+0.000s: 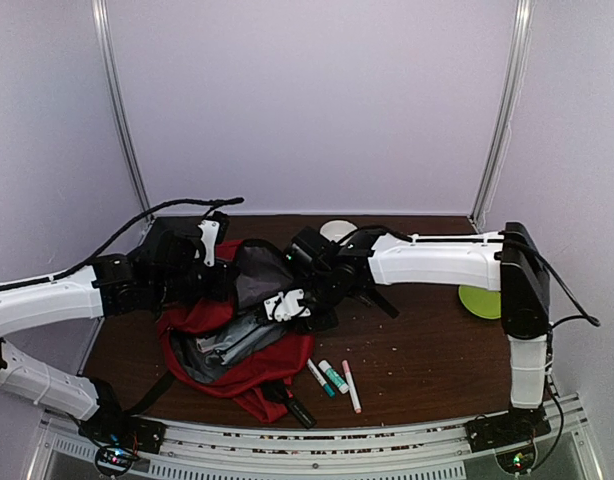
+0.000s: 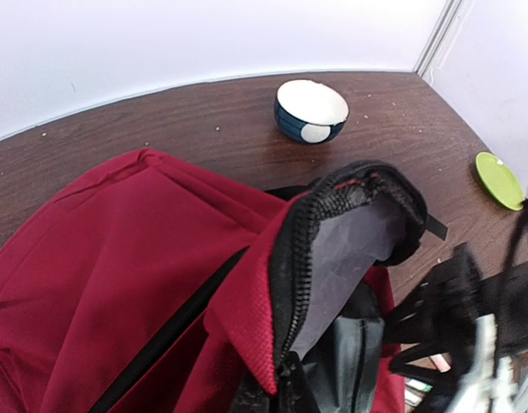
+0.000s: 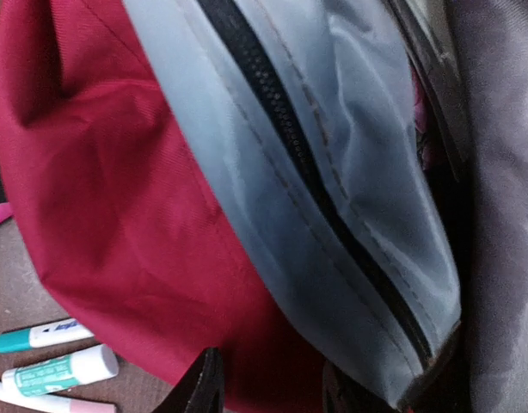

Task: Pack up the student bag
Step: Adjust the largest pocket of the bag to the student bag.

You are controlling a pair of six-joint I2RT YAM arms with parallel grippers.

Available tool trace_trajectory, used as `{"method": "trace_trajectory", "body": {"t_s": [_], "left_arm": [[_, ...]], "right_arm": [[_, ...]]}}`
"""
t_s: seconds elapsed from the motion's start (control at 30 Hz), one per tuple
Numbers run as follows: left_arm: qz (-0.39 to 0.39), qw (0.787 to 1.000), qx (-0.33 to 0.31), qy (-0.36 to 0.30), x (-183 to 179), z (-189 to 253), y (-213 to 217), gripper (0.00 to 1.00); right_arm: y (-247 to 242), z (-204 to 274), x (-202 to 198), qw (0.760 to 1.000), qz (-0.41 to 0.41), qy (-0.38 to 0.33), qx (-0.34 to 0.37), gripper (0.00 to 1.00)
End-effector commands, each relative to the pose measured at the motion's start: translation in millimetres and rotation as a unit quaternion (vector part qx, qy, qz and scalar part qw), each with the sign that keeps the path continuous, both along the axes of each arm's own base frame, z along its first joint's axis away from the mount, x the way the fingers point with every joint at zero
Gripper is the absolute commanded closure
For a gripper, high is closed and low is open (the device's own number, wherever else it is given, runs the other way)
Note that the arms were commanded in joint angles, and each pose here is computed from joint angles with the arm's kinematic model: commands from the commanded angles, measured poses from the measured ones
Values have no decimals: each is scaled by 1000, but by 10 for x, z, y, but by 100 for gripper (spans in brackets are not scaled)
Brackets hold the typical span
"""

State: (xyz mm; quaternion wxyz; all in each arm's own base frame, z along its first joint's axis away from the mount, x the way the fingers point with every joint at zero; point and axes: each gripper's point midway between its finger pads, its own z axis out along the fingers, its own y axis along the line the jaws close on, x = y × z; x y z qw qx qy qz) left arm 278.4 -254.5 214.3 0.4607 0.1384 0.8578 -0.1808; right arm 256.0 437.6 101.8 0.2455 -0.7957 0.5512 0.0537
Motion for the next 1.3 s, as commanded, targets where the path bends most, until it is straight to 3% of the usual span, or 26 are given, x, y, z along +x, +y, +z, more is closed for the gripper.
{"method": "trace_trajectory", "body": {"t_s": [0.0, 0.1, 0.23, 0.37, 0.5, 0.67, 0.8, 1.0, 1.1, 1.27], "left_arm": [[-4, 998, -50, -34, 118, 320, -150, 100], [-8, 998, -51, -34, 113, 325, -162, 100], [-9, 998, -47, -35, 105, 309, -152, 100], [-6, 998, -47, -35, 104, 285, -135, 100], [-4, 998, -49, -35, 117, 266, -138, 100], [-8, 998, -47, -34, 117, 270, -154, 100], [-5, 998, -47, -35, 121, 273, -134, 100], [-6, 998, -47, -32, 120, 247, -142, 100], [-5, 998, -48, -30, 121, 232, -144, 100], [-9, 999, -40, -28, 108, 219, -137, 100]], "right_arm": [[-11, -180, 214, 999, -22, -25, -42, 60], [-30, -292, 225, 998, -21, -21, -61, 58], [-79, -454, 257, 996, -22, -23, -89, 41], [-64, -551, 284, 995, -24, -24, -99, 31], [-74, -733, 226, 992, -17, 5, -123, 30], [-212, -932, -54, 980, 14, 89, -178, 39], [-282, -1016, -133, 974, 24, 110, -197, 52], [-296, -1008, -161, 973, 22, 118, -198, 91], [-215, -814, -94, 982, 8, 95, -163, 100], [-86, -148, -102, 997, -11, 56, -54, 100]]}}
